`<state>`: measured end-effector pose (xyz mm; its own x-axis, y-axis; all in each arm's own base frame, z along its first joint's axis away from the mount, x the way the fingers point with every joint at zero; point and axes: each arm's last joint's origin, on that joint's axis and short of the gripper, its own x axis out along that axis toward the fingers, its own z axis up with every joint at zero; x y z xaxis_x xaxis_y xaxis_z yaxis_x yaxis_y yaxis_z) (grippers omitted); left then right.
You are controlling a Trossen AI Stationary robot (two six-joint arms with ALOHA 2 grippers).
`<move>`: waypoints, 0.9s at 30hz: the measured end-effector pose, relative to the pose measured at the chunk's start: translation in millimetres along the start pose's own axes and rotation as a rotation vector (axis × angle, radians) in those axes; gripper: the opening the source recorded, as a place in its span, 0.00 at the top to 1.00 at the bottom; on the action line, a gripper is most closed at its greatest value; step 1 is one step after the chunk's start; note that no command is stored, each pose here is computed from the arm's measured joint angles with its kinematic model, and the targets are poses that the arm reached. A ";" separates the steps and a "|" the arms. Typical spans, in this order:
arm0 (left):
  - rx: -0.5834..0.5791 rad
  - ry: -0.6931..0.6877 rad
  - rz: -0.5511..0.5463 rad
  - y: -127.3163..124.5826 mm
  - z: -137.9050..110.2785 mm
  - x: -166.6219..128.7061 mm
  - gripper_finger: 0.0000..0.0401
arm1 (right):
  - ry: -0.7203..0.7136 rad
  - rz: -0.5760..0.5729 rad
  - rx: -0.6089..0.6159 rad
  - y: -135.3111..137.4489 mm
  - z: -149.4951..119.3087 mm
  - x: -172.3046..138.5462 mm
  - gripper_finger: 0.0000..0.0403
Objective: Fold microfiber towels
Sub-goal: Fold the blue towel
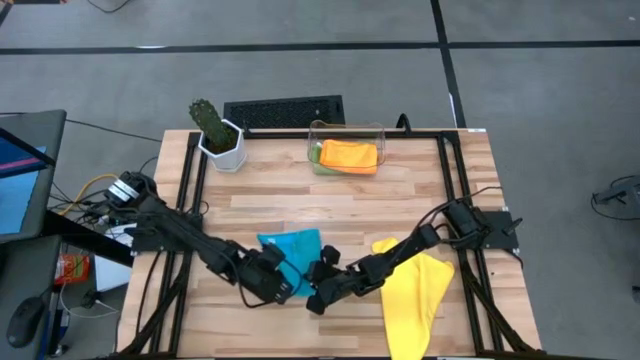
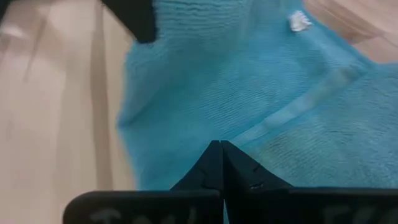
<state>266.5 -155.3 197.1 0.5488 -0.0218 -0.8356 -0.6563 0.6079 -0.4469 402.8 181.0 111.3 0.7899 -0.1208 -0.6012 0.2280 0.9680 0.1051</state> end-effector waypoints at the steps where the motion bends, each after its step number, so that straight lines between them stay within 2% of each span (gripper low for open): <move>1: 0.011 0.000 -0.012 -2.1 3.3 0.4 1.00 | 0.005 -0.005 -0.003 -1.2 -0.1 0.5 0.95; 10: 0.056 0.027 -0.054 -4.8 19.7 5.8 1.00 | 0.041 -0.041 -0.049 -5.6 -3.2 0.5 0.96; 15: 0.064 0.048 -0.082 -7.1 20.1 8.2 1.00 | -0.040 -0.048 -0.029 10.0 18.5 -36.2 0.96; 20: 0.073 0.039 -0.110 -9.9 20.6 8.2 1.00 | 0.031 -0.072 -0.040 19.3 -3.7 -42.6 0.96; 24: 0.081 0.037 -0.111 -10.0 20.8 8.3 1.00 | 0.074 -0.087 0.011 21.3 -23.3 -32.8 0.95; 27: 0.083 0.041 -0.114 -10.1 20.9 8.3 1.00 | 0.067 -0.074 0.029 22.9 -27.3 -26.1 0.96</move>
<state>288.5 -145.1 201.4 0.5949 -0.1259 -0.7939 -0.5447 0.6633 -0.5132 371.9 212.3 107.8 0.7309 -0.1755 -0.6595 0.3014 0.9500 0.0812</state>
